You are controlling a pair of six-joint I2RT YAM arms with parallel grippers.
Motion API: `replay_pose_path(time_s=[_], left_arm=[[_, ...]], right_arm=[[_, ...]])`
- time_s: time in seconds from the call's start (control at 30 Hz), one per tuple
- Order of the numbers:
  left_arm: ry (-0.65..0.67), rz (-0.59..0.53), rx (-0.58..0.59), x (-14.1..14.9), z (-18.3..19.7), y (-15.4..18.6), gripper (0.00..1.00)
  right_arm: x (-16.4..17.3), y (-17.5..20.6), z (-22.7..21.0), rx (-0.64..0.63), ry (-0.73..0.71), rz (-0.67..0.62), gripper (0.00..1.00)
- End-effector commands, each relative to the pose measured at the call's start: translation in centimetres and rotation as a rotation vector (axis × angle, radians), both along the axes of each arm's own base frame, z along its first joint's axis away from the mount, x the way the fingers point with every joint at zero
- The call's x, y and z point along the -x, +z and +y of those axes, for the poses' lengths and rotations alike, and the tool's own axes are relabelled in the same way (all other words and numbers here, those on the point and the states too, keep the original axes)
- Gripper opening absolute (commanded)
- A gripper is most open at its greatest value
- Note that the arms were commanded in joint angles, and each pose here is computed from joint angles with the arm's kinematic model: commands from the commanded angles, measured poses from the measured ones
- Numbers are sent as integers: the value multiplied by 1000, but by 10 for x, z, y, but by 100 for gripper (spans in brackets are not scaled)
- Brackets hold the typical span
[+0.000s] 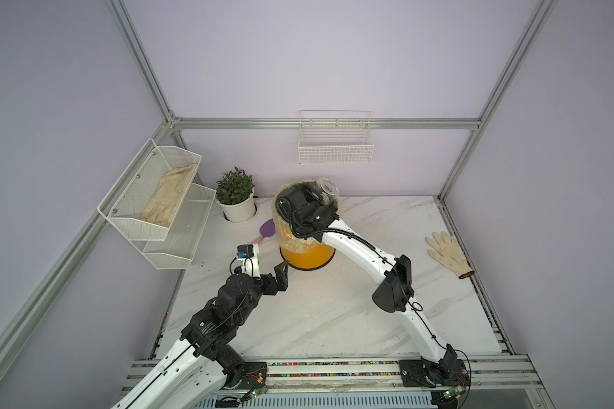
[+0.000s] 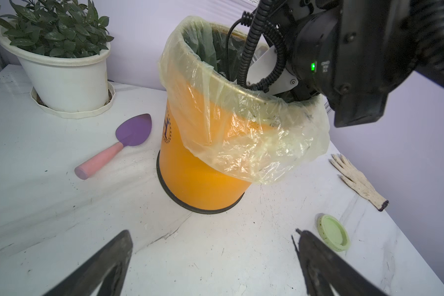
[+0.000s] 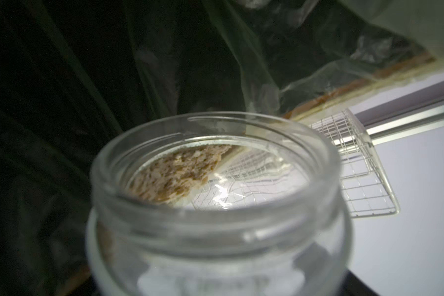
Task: Empty expired oatmeal from jars
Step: Pour the expired oatmeal into the trash bin.
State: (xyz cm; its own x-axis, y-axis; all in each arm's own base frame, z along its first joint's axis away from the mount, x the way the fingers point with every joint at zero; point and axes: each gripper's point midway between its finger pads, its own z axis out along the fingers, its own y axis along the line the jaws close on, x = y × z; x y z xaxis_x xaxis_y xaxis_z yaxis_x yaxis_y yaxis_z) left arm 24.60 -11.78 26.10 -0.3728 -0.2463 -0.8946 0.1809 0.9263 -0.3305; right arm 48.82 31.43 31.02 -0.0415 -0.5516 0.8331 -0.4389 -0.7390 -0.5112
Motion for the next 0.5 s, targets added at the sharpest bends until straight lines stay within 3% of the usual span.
replay_pose_path(time_s=[0.0,0.1,0.2,0.3,0.4,0.47], left_arm=[[6,-23,23,-3,0,7,100],[3,-21,33,-5,-3,7,100],[-4,-14,34,-6,-6,8,100],[-5,-4,36,-8,-8,5,100],[-9,-2,35,-7,-8,4,100],[-6,-10,37,-6,-6,5,100]], right_arm=[[8,48,-23,323,76,116,4],[19,27,-55,403,-47,188,5],[16,34,-14,348,98,123,5],[16,33,-29,418,-97,60,5],[27,38,8,382,7,36,3],[25,41,11,347,-61,-9,3]])
